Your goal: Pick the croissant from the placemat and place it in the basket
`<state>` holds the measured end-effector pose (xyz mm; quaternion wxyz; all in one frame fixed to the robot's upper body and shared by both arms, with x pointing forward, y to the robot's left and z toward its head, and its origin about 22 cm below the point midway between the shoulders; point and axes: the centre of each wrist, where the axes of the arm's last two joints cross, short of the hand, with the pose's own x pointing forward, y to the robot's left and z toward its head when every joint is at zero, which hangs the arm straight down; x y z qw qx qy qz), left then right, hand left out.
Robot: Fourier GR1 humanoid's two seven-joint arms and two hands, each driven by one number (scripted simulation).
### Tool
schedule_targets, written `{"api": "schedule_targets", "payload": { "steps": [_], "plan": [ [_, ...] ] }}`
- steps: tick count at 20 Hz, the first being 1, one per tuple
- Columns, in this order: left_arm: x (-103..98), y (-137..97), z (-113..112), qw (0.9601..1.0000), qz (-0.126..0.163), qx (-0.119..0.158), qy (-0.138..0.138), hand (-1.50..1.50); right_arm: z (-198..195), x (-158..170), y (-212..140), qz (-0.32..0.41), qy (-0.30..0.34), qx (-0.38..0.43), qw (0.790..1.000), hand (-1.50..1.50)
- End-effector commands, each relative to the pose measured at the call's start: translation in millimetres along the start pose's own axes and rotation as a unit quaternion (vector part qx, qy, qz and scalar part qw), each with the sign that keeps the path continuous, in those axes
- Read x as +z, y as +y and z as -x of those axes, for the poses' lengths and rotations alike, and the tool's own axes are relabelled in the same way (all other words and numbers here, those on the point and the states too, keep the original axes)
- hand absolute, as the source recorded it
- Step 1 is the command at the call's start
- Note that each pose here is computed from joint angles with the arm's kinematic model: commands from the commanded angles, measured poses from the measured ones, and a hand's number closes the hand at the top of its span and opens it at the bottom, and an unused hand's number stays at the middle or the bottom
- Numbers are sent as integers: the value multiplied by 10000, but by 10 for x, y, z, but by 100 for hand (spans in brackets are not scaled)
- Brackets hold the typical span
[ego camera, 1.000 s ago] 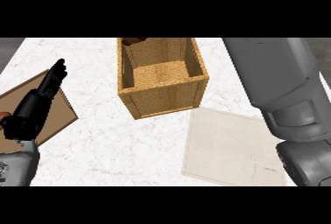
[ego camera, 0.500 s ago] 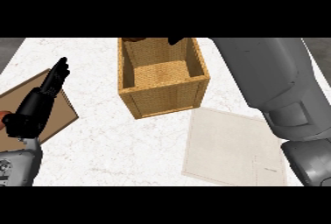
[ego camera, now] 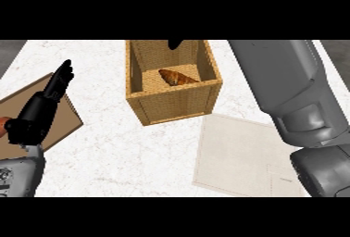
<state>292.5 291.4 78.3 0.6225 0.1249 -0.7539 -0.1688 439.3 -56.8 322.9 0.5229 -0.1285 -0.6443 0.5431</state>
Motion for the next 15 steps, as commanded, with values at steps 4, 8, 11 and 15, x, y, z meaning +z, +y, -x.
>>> {"api": "schedule_targets", "payload": {
  "steps": [4, 8, 11, 15],
  "plan": [
    [85, -35, -14, 9999, 99, -2, 19, 0, 263, 102, -198, 1307, 196, -1969, 9715, -150],
    [11, -100, -36, 10000, 57, -11, -57, 0, 636, 298, -442, 2054, 373, -2611, 9425, -150],
    [125, -89, 13, 9999, -1, 88, -88, 0, 854, 442, -614, 2557, 623, -2860, 9214, -150],
    [17, -70, 32, 10000, -31, 32, -7, 0, 1381, 715, -730, 3005, 766, -3020, 9015, -150]
  ]
}}
